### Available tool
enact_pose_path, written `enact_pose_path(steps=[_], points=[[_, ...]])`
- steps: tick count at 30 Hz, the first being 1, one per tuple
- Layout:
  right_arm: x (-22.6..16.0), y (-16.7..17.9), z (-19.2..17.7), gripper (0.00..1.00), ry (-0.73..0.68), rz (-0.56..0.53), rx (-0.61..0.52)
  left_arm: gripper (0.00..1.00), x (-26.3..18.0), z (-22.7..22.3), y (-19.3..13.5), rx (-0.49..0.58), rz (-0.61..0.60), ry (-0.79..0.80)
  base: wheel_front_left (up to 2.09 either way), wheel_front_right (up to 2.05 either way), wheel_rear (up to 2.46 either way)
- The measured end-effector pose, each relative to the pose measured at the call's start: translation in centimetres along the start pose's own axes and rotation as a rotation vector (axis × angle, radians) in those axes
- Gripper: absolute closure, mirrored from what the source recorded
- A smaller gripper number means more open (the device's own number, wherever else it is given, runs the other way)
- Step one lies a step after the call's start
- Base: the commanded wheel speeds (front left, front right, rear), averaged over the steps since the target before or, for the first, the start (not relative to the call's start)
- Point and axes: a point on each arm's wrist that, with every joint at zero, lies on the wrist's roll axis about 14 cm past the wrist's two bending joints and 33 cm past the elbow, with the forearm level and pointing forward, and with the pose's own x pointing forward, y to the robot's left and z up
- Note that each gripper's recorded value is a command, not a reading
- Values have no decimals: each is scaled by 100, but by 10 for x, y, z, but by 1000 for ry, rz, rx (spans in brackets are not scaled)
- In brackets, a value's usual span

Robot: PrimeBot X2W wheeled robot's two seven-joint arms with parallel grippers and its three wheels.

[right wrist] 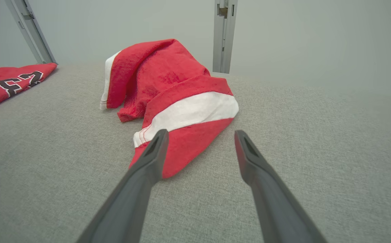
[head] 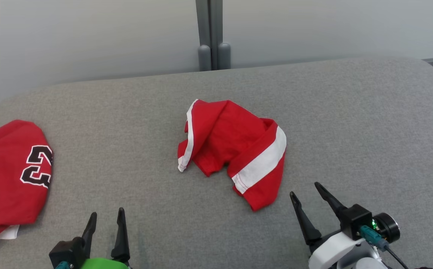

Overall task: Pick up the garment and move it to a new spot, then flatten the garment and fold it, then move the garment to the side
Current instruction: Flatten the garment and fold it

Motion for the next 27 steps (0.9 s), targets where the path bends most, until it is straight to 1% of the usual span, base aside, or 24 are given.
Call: enact_pose_path(steps=[3,8,11,16,22,23,24,25,26,27], points=[[8,17,0,0,2,61,-15,0,1,1,-1,-16,-1,-5,0,0,0],[33,47,5,0,-11,173,-39,0,8,2,-2,-28,-3,-5,0,0,0],[47,63,1,0,4,236,-55,0,12,-1,-2,-35,-3,4,0,0,0],[66,77,-23,0,82,305,-84,0,17,-4,4,-50,17,13,0,0,0],[72,82,-76,0,250,350,-104,0,20,-10,14,-53,47,32,0,0,0],[72,83,-83,5,272,356,-104,0,19,-11,16,-53,52,36,0,0,0],[72,84,-90,15,291,361,-99,0,20,-12,18,-53,59,38,0,0,0],[74,85,-93,55,302,364,-93,0,20,-12,20,-55,67,39,0,0,0],[75,86,-96,67,310,366,-87,0,20,-12,22,-56,73,40,0,0,0],[77,87,-97,100,311,366,-75,0,19,-13,24,-56,80,44,0,0,0]])
